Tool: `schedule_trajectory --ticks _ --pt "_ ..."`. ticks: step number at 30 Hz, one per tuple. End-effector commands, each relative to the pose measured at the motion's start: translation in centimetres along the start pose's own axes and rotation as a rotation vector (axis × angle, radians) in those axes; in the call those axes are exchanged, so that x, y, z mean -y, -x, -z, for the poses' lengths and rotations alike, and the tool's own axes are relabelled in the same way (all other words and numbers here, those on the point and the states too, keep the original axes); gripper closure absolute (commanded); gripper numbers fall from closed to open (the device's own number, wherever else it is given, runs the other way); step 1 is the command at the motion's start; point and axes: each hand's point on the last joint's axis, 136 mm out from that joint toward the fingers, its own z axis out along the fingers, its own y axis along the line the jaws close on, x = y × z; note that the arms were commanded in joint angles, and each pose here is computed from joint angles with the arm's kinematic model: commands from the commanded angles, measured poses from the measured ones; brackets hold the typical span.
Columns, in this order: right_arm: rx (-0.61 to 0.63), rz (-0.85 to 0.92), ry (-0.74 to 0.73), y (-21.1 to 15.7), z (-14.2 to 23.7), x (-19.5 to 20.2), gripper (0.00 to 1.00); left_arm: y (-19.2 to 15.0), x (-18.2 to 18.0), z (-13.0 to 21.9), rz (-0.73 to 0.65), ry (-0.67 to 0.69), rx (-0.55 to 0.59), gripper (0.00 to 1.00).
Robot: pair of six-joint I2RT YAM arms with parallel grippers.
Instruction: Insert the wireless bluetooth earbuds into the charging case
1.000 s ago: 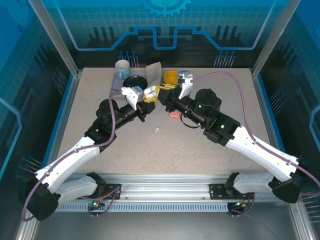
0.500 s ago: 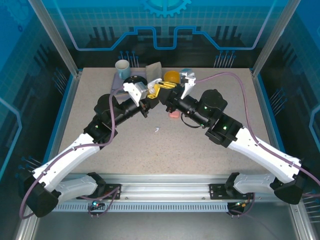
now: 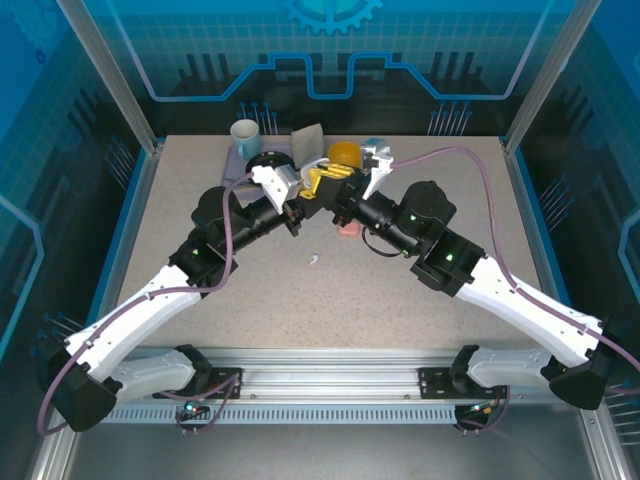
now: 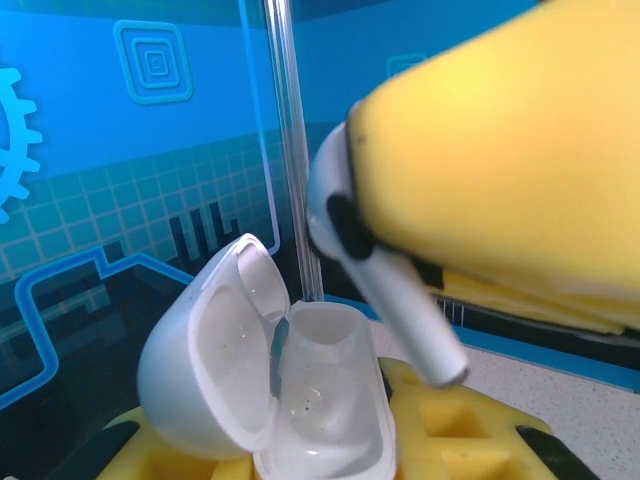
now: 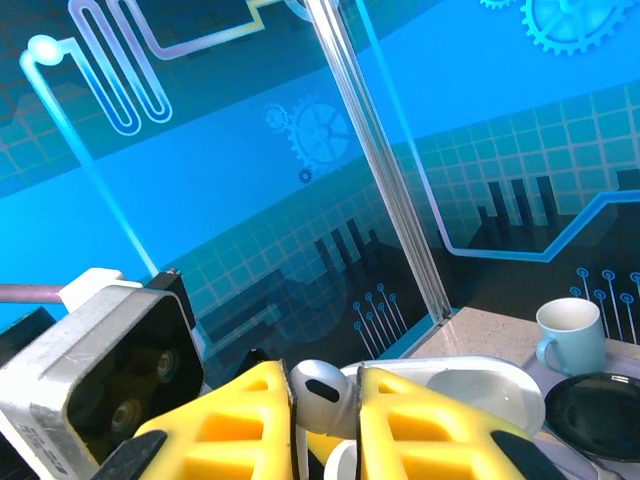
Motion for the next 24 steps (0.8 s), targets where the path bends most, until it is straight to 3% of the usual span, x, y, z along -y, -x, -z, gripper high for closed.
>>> schedule_trajectory --ticks 1,24 --pt "0.026 -0.010 0.006 0.2 -0.2 -0.2 0.83 2.1 0.3 -0.2 -0.007 -0.011 0.046 1.00" --pt "-0.024 0.061 -0.090 -1.9 -1.1 1.9 0.83 2.7 0.2 0.3 0.055 -0.003 0.060 1.00"
